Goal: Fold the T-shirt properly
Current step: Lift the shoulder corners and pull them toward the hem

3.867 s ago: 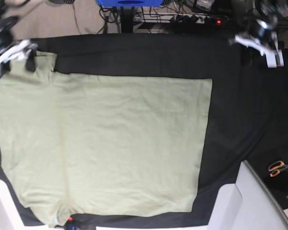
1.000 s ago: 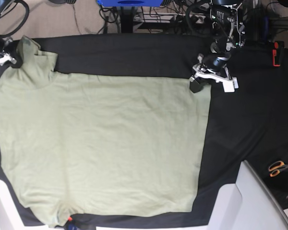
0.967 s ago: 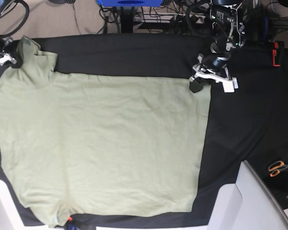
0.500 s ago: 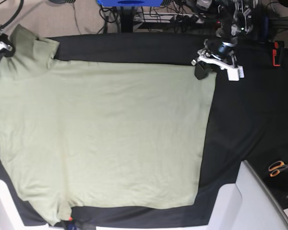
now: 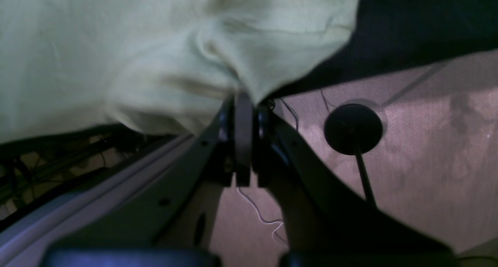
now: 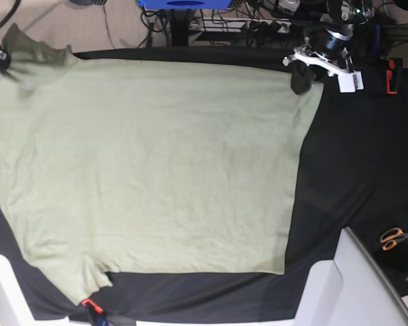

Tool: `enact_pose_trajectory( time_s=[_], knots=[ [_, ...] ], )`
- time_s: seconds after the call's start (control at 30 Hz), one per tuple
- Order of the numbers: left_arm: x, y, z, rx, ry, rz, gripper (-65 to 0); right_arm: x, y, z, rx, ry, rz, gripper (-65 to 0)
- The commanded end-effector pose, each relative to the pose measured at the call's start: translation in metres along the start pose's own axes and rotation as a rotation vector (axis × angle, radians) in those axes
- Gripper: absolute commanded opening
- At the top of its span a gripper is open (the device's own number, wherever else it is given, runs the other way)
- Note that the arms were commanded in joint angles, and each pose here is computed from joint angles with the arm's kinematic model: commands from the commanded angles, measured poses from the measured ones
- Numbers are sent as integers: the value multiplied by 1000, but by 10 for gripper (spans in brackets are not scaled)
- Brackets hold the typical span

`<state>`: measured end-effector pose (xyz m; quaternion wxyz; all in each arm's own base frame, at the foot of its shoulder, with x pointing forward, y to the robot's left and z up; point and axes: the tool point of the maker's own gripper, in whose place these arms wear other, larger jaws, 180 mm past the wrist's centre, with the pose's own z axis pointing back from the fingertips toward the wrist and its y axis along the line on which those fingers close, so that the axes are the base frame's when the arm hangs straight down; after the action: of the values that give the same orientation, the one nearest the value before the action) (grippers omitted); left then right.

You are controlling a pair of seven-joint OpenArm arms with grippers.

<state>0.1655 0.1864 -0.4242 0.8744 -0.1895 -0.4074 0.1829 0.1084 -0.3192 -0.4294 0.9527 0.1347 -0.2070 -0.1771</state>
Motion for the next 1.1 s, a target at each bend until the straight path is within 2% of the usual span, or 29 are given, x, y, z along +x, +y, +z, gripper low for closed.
enact_pose_trajectory(
  time_s=[0.0, 0.1, 0.23, 0.4, 0.63, 0.83, 1.0, 1.07],
  knots=[
    [18, -5, -3, -13, -52, -3, -650, 20, -1, 6, -3, -55, 26, -647],
    [24, -7, -18, 4, -18, 20, -650, 41, 7, 3, 15, -97, 40, -645],
    [40, -19, -33, -25, -22, 13, -650, 66, 27, -10, 66, -106, 106, -645],
    [53, -30, -55, -59, -4, 20, -650, 90, 32, -31, 135, -136, 51, -645],
    [54, -29, -83, -67, 27, 67, -650, 112, 19, -50, 97, -89, 22, -645],
    [61, -30, -101, -77, 27, 93, -650, 141, 24, -59, 73, -117, 35, -645],
    [72, -34, -114, -90, 18, 108, -650, 160, 27, -67, 99, -158, 6, -645],
    [77, -36, -119, -95, 12, 114, -650, 169, 34, -73, 114, -152, 34, -647]
  ],
)
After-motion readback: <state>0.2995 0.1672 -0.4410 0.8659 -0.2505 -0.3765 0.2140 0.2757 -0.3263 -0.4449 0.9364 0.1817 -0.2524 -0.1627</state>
